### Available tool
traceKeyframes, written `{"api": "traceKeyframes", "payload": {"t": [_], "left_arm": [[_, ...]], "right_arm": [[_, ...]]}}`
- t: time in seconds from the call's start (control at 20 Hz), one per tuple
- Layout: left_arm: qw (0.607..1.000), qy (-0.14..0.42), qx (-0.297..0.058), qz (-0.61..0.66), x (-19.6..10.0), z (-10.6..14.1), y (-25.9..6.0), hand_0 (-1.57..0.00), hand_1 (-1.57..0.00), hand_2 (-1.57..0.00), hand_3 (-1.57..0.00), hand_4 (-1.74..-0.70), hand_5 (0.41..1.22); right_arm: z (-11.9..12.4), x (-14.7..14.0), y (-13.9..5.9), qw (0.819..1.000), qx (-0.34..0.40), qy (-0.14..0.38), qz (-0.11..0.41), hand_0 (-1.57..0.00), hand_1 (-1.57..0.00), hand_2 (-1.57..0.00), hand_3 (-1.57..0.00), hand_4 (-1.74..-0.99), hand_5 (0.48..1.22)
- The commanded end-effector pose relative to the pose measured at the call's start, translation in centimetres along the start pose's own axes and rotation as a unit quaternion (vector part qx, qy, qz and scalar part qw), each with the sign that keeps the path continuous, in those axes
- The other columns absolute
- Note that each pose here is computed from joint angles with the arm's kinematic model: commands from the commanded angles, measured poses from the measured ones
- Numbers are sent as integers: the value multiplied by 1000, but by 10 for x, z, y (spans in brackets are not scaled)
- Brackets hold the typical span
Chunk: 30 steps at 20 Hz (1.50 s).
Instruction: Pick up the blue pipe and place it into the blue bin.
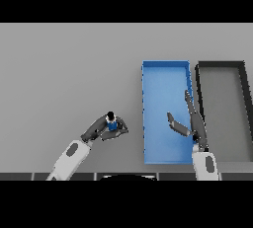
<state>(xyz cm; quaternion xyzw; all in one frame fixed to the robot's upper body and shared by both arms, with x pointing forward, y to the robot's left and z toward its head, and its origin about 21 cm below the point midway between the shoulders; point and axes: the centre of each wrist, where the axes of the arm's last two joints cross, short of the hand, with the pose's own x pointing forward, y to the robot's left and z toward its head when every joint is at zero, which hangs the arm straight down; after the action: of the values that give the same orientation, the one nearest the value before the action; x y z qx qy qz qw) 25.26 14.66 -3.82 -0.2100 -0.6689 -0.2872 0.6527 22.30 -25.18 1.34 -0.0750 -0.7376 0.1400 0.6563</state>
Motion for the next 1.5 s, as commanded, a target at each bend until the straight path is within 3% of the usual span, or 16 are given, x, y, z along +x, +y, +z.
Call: {"api": "traceKeyframes", "payload": {"t": [0.0,0.15,0.35,0.75,1.0,1.2,1.35,1.45], "left_arm": [[1000,2,2,-11,2,1,-1,-1174,-1235,-1282,-1270,-1553,1094],[1000,-14,6,-19,6,-1,-8,-1368,-1399,-1423,-1417,-1501,1156],[998,-50,15,-25,24,-11,-8,-1488,-1501,-1510,-1508,-1474,1194],[992,-124,-21,-26,83,-29,-12,-1557,-1559,-1561,-1560,-1466,1217],[993,-103,-36,-37,90,-34,-14,-1566,-1567,-1568,-1568,-1467,1220],[993,-107,-34,-33,85,-30,-14,-1569,-1569,-1570,-1570,-1466,1220],[993,-111,-34,-37,85,-30,-16,-1570,-1570,-1570,-1570,-1466,1220],[993,-110,-40,-35,86,-33,-16,-1570,-1570,-1571,-1571,-1467,1220]], "right_arm": [[0,0,1,1000,2,1,-2,1,1,1,1,-1228,656],[-4,1,0,1000,5,2,-6,1,1,1,1,-1221,638],[-5,0,4,1000,3,4,-15,1,1,1,1,-1225,630],[-2,-1,2,1000,5,-2,10,1,1,1,1,-1176,643],[-1,1,-1,1000,-2,-4,19,1,1,1,1,-1151,643],[37,2,21,997,-67,10,24,1,1,1,1,-1138,643],[69,9,36,990,-133,34,35,1,1,1,1,-1191,642],[72,19,37,988,-150,29,34,1,1,-20,1,-1187,642]]}}
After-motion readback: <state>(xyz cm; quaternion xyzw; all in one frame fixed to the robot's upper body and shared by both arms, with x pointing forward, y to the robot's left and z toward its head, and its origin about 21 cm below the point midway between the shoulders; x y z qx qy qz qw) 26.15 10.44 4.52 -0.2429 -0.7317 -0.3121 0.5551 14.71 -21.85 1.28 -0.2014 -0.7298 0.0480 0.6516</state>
